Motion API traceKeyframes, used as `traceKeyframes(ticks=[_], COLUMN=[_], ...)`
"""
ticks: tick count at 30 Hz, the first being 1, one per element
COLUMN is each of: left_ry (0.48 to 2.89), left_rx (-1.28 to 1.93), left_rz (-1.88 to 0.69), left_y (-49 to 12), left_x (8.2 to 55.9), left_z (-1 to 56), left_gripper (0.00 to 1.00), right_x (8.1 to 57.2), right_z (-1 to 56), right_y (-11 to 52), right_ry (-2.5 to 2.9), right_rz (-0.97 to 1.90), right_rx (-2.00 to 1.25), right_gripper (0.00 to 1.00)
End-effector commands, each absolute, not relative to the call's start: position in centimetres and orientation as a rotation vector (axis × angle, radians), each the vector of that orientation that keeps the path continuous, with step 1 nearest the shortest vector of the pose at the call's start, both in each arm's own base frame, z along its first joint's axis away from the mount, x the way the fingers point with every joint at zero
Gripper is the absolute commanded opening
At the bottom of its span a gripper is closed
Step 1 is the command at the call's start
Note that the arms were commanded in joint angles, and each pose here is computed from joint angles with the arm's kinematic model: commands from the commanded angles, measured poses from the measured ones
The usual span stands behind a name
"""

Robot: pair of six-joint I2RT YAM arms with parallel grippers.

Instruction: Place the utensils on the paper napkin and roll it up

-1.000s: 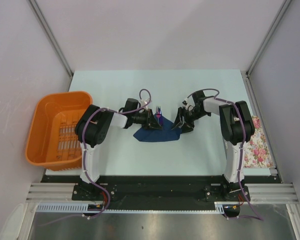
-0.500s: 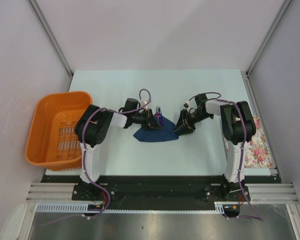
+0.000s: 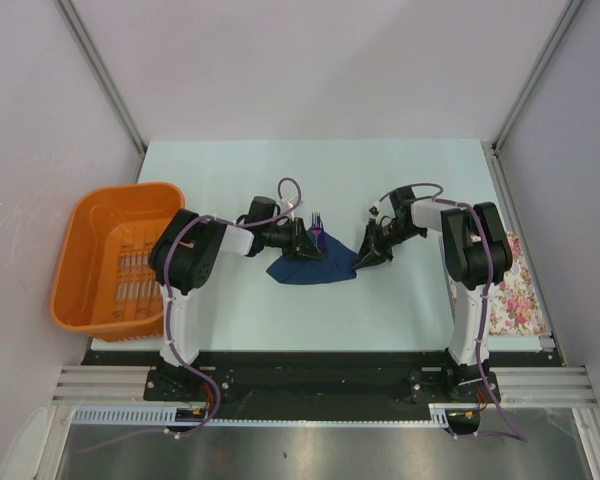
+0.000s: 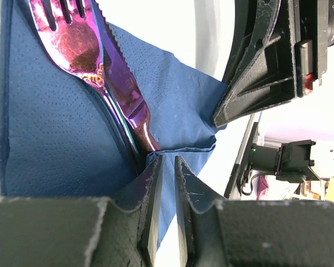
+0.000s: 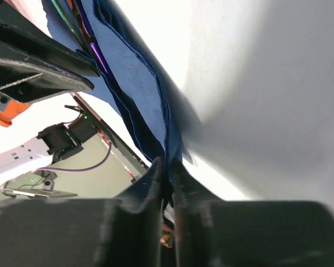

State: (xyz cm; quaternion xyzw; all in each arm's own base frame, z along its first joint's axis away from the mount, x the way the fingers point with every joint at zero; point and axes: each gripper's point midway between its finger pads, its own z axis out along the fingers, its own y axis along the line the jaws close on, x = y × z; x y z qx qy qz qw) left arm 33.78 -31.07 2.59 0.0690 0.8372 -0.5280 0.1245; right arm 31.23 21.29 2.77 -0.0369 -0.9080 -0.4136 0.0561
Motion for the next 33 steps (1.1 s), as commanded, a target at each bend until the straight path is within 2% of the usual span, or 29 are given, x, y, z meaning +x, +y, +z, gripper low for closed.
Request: traceKeyframes(ticks=[1,12,28,33], left_ry=[2.428,2.436,2.391,2.346], left_rx=[0.217,0.231,0.244,0.253], left_rz=[-1.471,-1.452,-1.480,-1.500], left_y=[-30.5,-30.3,-30.6,-30.6], left_x=[34.8,34.6,35.0,35.2], left_z=[2.2,2.3,4.4,6.5], left_gripper=[0.21,0.20,0.20,0.24], right_x=[32.2,32.4,32.0,32.1], right_z=[4.7,8.3,7.1,7.0], right_y=[21.9,26.9,30.3,30.8], right_ry=[-2.769,-2.654,-2.645,-2.654], right_rz=[-1.326,-1.536,-1.502,-1.503], right_rx=[-0.067,0.054,0.108,0.115], right_gripper=[0.00,0.00,0.00,0.00])
